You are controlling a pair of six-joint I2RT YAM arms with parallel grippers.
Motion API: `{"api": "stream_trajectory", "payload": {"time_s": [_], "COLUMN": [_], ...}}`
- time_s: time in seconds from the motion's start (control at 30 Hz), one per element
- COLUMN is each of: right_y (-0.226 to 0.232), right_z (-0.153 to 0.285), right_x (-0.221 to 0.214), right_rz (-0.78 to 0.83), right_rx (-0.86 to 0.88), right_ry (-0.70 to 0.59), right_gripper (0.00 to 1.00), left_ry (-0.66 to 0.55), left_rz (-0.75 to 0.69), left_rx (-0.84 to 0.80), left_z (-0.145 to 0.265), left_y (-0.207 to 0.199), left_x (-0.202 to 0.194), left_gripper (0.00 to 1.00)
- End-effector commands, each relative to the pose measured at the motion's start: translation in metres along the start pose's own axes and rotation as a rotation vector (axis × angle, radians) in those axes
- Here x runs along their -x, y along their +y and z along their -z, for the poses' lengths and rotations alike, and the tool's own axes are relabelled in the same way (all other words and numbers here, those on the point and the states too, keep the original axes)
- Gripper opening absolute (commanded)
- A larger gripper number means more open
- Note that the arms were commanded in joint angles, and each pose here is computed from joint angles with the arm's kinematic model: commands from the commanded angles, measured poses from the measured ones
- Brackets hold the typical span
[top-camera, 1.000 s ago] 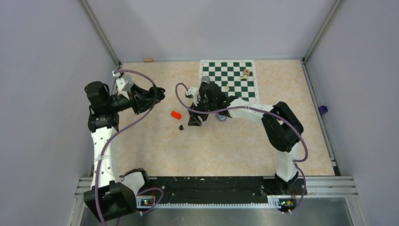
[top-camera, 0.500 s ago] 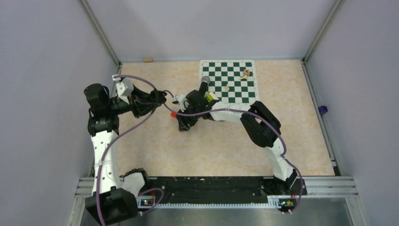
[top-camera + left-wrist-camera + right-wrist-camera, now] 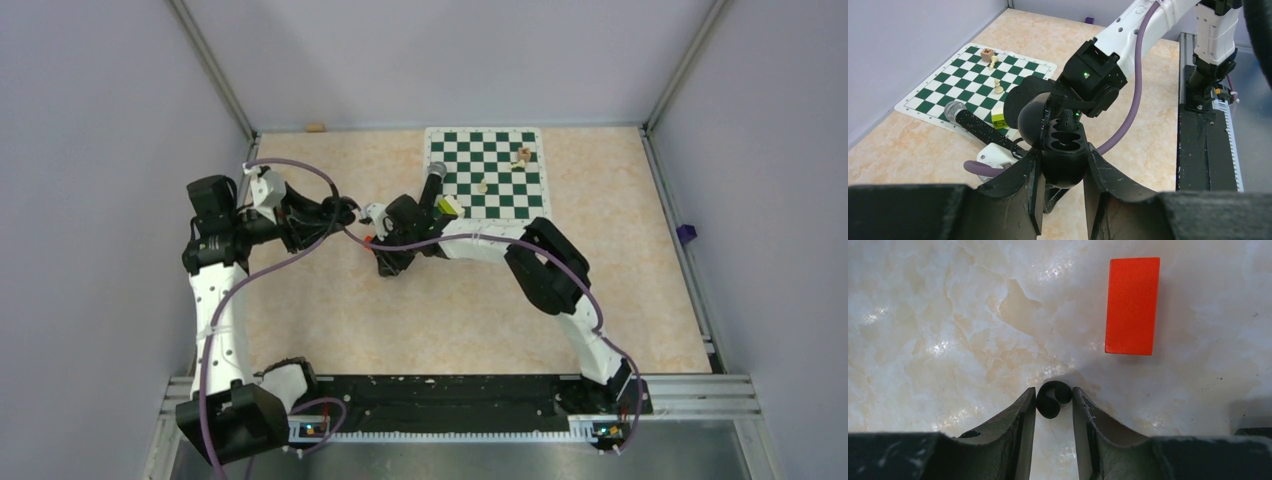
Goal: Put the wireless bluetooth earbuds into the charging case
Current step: Pick up the earbud from the center of the board, then place the earbud at the center of the board.
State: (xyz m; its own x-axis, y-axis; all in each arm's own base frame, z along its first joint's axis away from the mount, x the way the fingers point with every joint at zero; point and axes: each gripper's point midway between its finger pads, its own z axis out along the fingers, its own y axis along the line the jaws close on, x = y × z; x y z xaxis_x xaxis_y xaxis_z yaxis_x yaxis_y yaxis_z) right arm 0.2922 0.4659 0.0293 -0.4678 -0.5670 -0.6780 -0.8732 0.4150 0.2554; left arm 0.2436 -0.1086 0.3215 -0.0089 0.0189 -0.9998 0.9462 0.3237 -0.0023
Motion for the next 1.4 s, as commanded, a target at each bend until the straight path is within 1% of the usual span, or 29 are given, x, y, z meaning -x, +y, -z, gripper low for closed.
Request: {"api": "stream_trajectory", "payload": {"time_s": [0.0, 0.13, 0.2, 0.47, 0.67, 0.83, 0.93, 1.03, 1.2, 1.37], "right_y": [0.004, 0.002, 0.003, 0.016, 0.016, -0.003, -0.019, -0.030, -0.045, -0.068], "right_z": [-0.005, -0.001, 0.004, 0.049, 0.088, 0.131, 0.159, 0.179, 0.205, 0.233], "right_x": [-0.018, -0.016, -0.011, 0.021, 0.029, 0.027, 0.020, 0.004, -0.031, -0.072], "right_rz": [0.040, 0.062, 0.081, 0.175, 0.152, 0.122, 0.125, 0.141, 0.137, 0.166], "right_rx": [-0.024, -0.042, -0.045, -0.039, 0.001, -0.013, -0.065, -0.103, -0.138, -0.169], "right_ry": [0.067, 0.062, 0.052, -0.031, -0.084, -0.145, -0.184, -0.176, -0.142, -0.063], "right_gripper": [0.31, 0.21, 0.18, 0.15, 0.15, 0.16, 0.16, 0.16, 0.17, 0.17], "left_ry": [-0.046, -0.046, -0.046, -0.053, -0.063, -0.061, -0.049, -0.037, -0.040, -0.040], "left_rz": [-0.052, -0.050, -0.053, -0.056, -0.035, -0.010, -0.001, -0.003, -0.004, -0.005], "left_rx": [-0.058, -0.057, -0.056, -0.062, -0.071, -0.071, -0.073, -0.082, -0.093, -0.103], "left_z": [0.000, 0.000, 0.000, 0.000, 0.000, -0.001, -0.004, -0.007, -0.009, -0.011], "left_y": [-0.011, -0.011, -0.012, -0.013, -0.012, -0.009, -0.008, -0.009, -0.011, -0.013], "left_x": [0.013, 0.012, 0.012, 0.011, 0.009, 0.008, 0.006, 0.004, 0.005, 0.005], "left_gripper": [0.00, 0.00, 0.00, 0.00, 0.00, 0.00, 0.00, 0.00, 0.00, 0.00]}}
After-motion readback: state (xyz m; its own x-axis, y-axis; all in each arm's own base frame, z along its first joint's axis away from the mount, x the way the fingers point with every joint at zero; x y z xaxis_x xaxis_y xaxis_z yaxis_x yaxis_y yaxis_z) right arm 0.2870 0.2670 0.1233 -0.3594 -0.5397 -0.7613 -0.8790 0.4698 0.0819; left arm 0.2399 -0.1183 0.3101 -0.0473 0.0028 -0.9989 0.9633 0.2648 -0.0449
